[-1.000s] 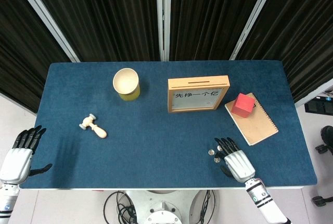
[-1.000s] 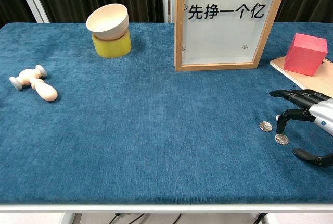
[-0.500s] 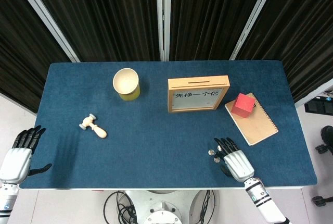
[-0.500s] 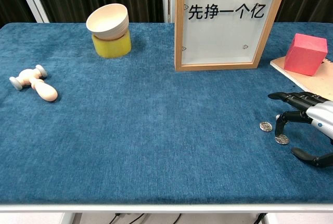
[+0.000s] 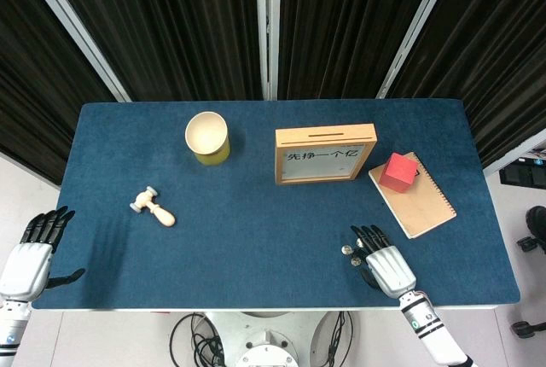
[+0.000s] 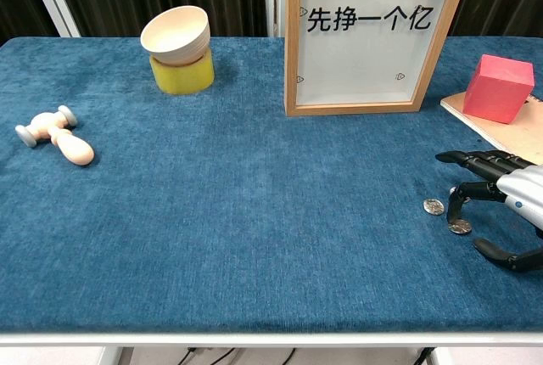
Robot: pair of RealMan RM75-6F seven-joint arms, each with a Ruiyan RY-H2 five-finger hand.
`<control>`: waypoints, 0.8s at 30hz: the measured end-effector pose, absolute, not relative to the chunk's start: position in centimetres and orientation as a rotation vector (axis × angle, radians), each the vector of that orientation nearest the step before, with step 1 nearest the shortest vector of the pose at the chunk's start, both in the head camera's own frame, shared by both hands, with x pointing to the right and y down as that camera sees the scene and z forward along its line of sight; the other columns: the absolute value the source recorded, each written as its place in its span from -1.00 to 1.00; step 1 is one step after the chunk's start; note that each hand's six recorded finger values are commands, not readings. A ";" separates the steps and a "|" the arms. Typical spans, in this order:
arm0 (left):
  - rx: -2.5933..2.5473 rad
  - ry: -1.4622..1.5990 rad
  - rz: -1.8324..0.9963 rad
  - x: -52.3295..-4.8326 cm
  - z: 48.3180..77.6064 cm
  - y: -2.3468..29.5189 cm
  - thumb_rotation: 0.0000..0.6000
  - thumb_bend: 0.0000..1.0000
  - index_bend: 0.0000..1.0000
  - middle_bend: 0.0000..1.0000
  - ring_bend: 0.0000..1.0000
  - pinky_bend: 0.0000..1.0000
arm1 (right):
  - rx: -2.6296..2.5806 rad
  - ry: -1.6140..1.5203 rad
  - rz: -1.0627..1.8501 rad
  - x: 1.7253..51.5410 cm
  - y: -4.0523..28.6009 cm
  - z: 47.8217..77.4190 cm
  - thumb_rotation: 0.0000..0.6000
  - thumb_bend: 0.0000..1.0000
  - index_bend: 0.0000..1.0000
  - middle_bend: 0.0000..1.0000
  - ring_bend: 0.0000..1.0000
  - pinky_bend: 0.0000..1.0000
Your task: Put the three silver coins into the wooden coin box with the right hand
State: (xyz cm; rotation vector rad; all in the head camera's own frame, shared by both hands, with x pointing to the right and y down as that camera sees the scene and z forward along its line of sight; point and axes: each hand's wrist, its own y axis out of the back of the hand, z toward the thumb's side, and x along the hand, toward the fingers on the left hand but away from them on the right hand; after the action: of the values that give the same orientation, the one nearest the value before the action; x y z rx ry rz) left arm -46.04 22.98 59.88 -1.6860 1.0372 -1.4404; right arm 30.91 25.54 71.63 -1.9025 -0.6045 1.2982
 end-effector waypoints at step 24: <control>-1.711 1.052 -1.433 -46.9 60.7 22.8 1.00 -1.00 -0.97 -1.00 -1.00 -1.00 | -1.886 -0.615 1.304 30.3 25.1 72.4 1.00 -0.35 0.08 -1.00 -1.00 -1.00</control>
State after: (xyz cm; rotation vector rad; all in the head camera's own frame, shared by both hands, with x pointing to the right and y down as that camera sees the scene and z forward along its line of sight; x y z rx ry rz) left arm -46.86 22.78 60.68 -1.7108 1.0523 -1.4326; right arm 30.25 25.14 72.44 -1.8860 -0.6155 1.3036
